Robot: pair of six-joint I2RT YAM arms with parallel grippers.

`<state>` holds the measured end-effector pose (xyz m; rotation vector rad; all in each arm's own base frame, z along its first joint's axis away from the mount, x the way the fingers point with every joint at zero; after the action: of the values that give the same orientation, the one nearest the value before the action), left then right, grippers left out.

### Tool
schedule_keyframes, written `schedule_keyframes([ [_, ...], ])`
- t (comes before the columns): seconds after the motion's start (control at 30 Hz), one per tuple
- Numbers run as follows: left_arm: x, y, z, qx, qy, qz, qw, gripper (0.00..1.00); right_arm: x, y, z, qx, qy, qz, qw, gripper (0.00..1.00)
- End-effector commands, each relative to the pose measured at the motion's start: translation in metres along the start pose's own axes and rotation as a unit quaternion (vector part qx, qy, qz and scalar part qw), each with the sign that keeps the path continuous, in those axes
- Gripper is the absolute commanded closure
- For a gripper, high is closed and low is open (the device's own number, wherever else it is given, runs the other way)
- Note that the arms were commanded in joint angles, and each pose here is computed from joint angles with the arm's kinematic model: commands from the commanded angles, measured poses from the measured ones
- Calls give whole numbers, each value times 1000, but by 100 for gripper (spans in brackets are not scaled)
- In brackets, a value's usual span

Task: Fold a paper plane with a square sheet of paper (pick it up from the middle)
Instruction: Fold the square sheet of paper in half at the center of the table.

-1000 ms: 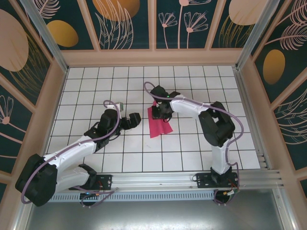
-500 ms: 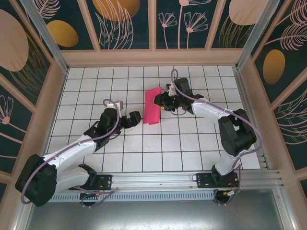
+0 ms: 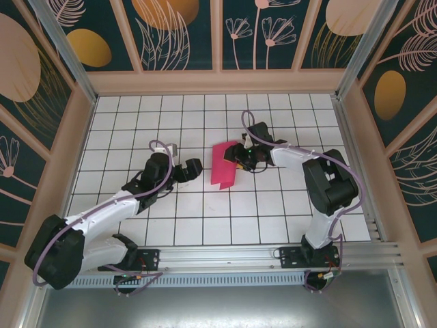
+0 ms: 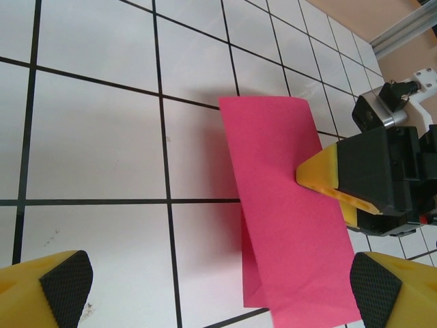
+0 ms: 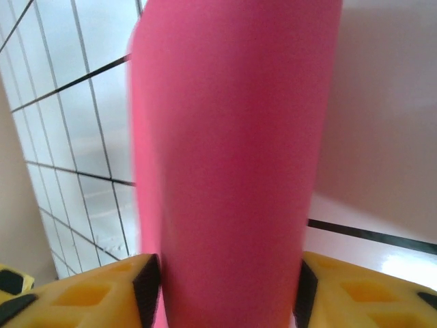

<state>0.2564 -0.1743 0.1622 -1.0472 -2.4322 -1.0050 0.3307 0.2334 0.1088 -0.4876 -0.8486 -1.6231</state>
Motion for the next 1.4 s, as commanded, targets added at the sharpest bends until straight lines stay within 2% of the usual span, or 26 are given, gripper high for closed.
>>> schedule_keyframes([
  [0.0, -1, 8, -16, 5, -30, -6, 1000, 1, 9, -1, -12, 1, -32, -3, 999, 37],
  [0.17, -8, 6, -24, 7, -53, 13, 998, 1, 19, 0, -17, 3, -46, -10, 999, 35],
  [0.43, -29, 4, -47, 24, -109, 61, 992, 9, 26, -7, -44, -26, -119, -19, 992, 34],
  [0.67, -71, 2, -73, 51, -169, 134, 975, 23, 22, -9, -44, -30, -100, -20, 994, 34],
  [0.87, -110, -11, -70, 69, -156, 186, 968, 33, 23, -12, -42, -32, -83, -24, 996, 34],
  [1.1, -130, -24, -61, 109, -164, 215, 957, 36, 27, -11, -40, -41, -65, -38, 996, 34],
  [1.3, -132, -31, -65, 117, -186, 236, 947, 46, 34, -7, -41, -56, -47, -58, 996, 34],
  [1.37, -134, -34, -64, 121, -190, 246, 943, 54, 35, -7, -43, -63, -45, -62, 995, 34],
])
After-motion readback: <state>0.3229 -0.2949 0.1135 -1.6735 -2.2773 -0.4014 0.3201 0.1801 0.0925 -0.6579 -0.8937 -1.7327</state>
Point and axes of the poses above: each hand's point on the last joint's axis, 136 mm out from that joint toward the fingers, its own x axis back along the fingers, its own z axis along the line the jaws close on, y = z × x, the point moved 6 cm from there along x, back along the fingers, and after that the axes turned 11 degrees about x, right-handed, at the moved point
